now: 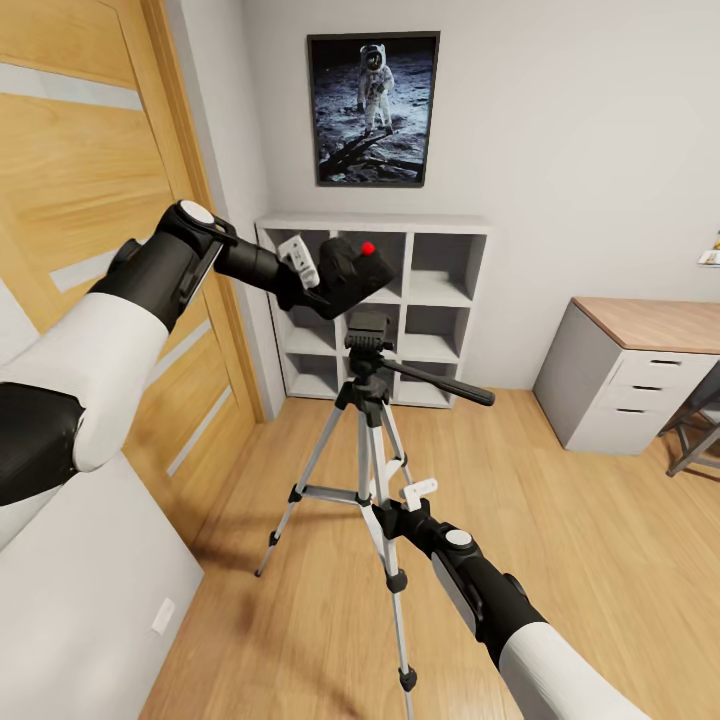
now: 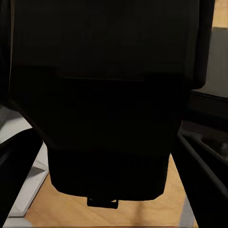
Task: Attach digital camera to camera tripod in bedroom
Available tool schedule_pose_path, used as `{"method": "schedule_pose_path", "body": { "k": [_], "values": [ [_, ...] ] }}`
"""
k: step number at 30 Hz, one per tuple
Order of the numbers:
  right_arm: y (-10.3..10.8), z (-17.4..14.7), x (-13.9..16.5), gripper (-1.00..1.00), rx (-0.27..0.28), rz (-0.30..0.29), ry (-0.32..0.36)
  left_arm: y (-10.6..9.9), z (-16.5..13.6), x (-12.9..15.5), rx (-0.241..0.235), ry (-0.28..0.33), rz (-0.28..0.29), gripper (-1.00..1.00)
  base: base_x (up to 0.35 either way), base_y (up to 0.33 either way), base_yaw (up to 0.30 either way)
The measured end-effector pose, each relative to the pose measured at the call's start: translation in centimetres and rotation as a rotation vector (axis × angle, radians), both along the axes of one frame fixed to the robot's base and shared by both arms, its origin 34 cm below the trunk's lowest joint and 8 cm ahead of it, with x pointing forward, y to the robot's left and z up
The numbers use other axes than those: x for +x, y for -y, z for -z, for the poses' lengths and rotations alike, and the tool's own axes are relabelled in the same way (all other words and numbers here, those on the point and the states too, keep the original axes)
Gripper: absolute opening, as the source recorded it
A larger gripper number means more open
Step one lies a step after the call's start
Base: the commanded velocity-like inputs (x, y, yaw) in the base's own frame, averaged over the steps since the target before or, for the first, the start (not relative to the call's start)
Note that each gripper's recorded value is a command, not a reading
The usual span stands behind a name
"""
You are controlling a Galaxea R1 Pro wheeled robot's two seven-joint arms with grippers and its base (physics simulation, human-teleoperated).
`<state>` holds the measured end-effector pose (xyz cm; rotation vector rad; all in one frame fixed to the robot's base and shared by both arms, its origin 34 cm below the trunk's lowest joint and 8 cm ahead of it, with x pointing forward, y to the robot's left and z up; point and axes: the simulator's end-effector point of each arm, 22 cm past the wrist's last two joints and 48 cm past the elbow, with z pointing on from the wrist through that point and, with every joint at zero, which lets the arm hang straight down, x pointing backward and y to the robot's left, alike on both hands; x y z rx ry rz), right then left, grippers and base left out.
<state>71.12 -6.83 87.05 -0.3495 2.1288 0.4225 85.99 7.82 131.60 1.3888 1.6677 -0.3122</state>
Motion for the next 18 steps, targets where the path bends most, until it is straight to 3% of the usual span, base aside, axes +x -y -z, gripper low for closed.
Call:
{"method": "schedule_pose_path", "body": {
  "k": [18],
  "values": [
    [0.03, 0.02, -0.01, -1.00, 0.001, 0.001, -0.002, -0.49, 0.03, 0.43, 0.028, 0.018, -0.022, -1.00, 0.000, 0.000, 0.000]
  ]
}}
